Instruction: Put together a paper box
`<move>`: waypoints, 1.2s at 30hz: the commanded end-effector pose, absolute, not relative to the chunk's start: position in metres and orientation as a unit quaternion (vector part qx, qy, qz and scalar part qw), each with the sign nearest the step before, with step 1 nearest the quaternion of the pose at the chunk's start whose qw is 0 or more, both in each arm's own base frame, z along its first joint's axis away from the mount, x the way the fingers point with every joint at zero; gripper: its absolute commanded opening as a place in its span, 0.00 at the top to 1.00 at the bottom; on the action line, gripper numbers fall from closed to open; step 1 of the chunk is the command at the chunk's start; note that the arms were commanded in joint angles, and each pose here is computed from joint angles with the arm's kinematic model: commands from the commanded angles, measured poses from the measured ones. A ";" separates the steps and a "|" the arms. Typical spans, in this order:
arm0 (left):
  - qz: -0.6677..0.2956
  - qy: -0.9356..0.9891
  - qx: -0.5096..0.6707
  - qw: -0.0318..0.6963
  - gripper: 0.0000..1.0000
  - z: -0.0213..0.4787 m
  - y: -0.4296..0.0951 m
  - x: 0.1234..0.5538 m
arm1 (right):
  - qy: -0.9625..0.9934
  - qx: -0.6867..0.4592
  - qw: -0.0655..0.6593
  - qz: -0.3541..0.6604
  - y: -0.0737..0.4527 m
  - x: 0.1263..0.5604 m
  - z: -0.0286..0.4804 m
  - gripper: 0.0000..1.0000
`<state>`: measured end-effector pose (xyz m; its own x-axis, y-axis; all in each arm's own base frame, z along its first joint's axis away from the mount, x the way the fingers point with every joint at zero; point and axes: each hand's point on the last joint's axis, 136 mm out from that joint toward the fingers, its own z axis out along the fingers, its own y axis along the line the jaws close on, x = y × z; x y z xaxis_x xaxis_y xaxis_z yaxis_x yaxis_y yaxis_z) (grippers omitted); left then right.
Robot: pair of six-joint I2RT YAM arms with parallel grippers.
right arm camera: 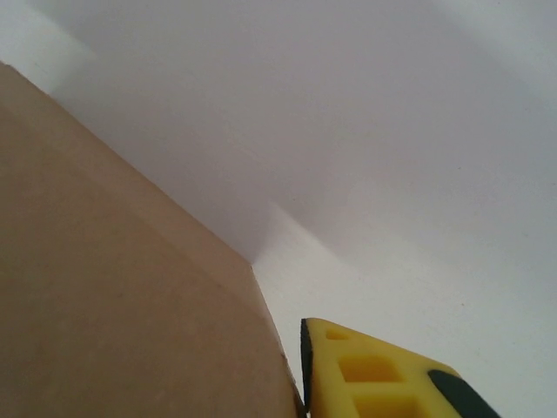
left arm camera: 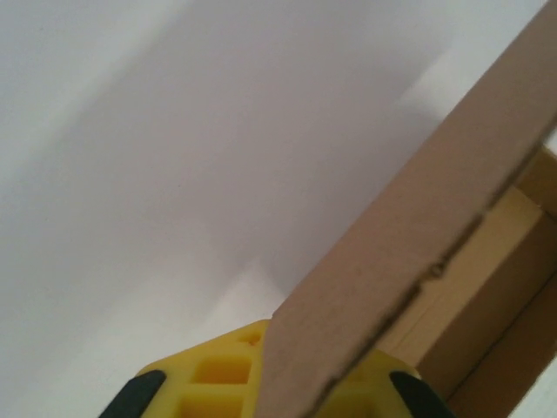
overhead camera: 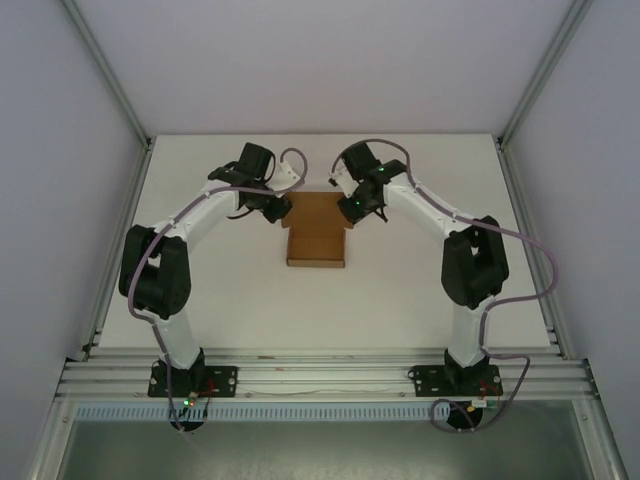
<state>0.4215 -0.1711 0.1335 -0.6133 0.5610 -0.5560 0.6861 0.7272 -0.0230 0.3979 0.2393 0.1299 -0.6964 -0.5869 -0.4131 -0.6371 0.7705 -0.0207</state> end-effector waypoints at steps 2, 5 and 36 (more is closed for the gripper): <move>-0.066 0.908 0.301 0.285 0.99 0.144 -0.156 0.433 | 0.921 -0.310 0.227 0.062 0.238 0.400 0.150 0.94; -0.059 0.916 0.254 0.304 1.00 0.153 -0.153 0.441 | 0.926 -0.274 0.252 0.067 0.237 0.406 0.160 0.97; -0.141 0.913 -0.101 0.369 1.00 0.132 -0.181 0.462 | 0.911 0.007 0.398 0.106 0.280 0.444 0.156 0.98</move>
<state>0.4642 -0.1705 0.1373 -0.7192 -0.2378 -0.6529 -0.0565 0.9565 -0.2861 0.4397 0.2682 0.1414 -0.7394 0.0610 -0.6705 -0.0613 0.9857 0.1572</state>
